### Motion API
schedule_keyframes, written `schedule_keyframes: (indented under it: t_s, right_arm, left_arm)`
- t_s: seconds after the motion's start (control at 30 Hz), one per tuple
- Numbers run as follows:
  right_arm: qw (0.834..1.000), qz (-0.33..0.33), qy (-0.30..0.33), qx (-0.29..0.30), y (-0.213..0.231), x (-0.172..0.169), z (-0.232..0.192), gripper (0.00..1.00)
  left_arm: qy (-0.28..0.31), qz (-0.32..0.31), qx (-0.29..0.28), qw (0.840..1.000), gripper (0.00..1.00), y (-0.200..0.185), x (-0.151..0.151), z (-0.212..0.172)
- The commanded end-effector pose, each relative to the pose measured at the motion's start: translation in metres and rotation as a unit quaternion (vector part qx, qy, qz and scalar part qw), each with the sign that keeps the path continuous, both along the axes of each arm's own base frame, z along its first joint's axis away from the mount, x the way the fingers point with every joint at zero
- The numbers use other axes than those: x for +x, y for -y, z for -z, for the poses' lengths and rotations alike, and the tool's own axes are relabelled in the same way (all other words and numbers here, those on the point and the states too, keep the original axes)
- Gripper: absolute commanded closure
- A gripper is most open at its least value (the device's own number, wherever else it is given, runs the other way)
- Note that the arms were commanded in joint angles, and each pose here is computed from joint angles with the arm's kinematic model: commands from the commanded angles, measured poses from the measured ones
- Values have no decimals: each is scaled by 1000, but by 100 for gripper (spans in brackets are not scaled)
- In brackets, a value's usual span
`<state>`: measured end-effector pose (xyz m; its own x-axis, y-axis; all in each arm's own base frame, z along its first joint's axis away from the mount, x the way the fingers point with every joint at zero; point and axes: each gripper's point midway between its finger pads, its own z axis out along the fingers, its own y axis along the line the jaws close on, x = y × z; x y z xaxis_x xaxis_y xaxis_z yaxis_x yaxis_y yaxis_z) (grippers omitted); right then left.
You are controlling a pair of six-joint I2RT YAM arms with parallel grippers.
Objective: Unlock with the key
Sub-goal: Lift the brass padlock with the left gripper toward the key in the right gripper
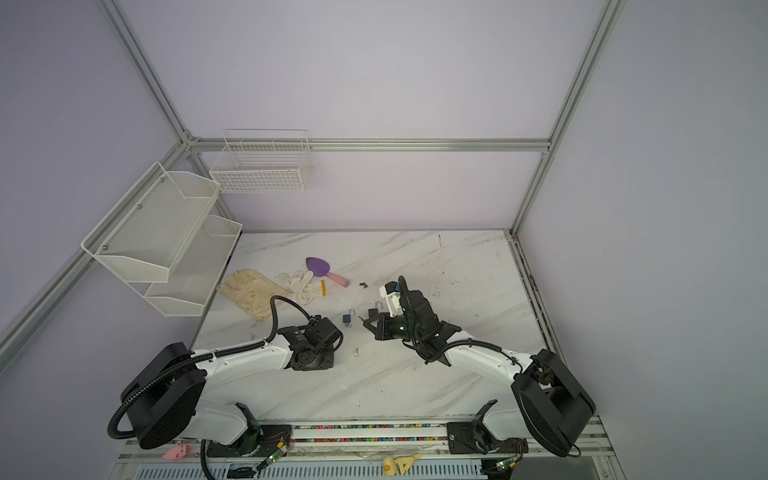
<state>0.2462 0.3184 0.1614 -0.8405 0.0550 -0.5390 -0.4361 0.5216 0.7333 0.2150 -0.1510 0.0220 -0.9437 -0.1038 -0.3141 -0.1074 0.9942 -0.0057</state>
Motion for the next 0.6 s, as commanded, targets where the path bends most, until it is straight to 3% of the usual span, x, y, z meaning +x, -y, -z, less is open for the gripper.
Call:
schedule_keyframes:
  t_s: [0.0, 0.27, 0.4, 0.57]
  right_arm:
    - [1000, 1, 12, 10, 2, -1, -6, 100]
    - [1000, 16, 22, -8, 5, 5, -10, 100]
    - [999, 31, 34, -30, 13, 9, -15, 100]
    - [995, 55, 48, -61, 24, 13, -20, 100]
  left_arm:
    - [-32, -5, -1, 999, 74, 2, -10, 10]
    - [-6, -31, -23, 999, 84, 5, -5, -4]
    - [54, -75, -77, 993, 93, 12, 11, -38]
    - [123, -120, -186, 967, 100, 33, 33, -81]
